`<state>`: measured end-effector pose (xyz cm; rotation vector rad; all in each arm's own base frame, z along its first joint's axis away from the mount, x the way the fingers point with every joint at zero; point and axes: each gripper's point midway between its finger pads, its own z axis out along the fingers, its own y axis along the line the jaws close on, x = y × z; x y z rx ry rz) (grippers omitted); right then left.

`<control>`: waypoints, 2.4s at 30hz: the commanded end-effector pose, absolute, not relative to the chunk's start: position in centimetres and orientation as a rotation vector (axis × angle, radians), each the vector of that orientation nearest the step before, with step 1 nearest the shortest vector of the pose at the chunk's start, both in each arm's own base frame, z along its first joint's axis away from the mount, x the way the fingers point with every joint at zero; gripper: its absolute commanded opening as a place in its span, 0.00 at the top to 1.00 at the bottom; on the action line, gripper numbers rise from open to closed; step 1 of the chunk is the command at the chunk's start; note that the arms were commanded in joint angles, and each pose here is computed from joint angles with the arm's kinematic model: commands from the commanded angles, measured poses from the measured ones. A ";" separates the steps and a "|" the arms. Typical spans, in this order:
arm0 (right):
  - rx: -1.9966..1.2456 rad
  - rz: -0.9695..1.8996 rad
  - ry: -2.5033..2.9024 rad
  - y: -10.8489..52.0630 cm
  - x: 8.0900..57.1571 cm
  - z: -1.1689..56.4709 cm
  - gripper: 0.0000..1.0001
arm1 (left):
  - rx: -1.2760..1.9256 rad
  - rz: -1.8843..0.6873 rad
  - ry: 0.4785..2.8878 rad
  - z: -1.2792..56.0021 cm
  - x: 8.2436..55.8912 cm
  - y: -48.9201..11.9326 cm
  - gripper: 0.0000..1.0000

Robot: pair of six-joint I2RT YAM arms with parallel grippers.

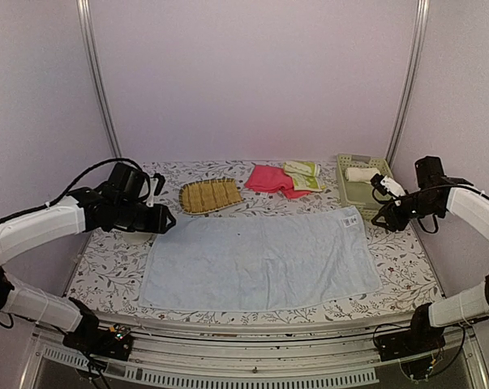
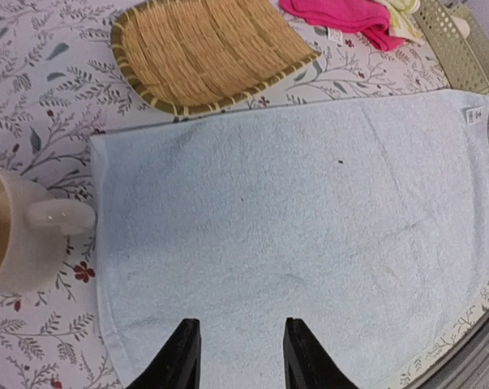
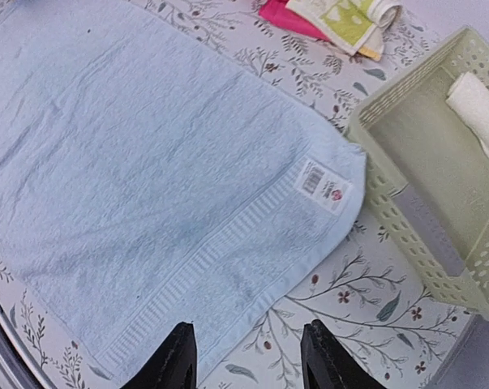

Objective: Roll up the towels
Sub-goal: Move the towel to the center of the board.

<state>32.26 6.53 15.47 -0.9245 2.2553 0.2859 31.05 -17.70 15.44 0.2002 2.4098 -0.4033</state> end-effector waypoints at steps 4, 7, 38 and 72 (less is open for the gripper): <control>-1.251 0.301 2.347 7.6 25.1 9.6 0.55 | 0.119 -0.437 2.723 9.7 23.7 -17.4 0.70; -1.326 0.328 2.359 7.7 23.3 8.3 0.55 | 0.077 -0.439 2.761 8.6 22.3 -17.1 0.72; -2.028 0.144 2.489 2.3 11.2 1.5 0.71 | 0.015 -0.326 2.923 4.7 18.8 -15.4 0.80; -1.772 0.147 2.441 4.0 16.5 0.3 0.64 | -0.120 -0.255 3.062 1.4 14.6 -14.1 0.87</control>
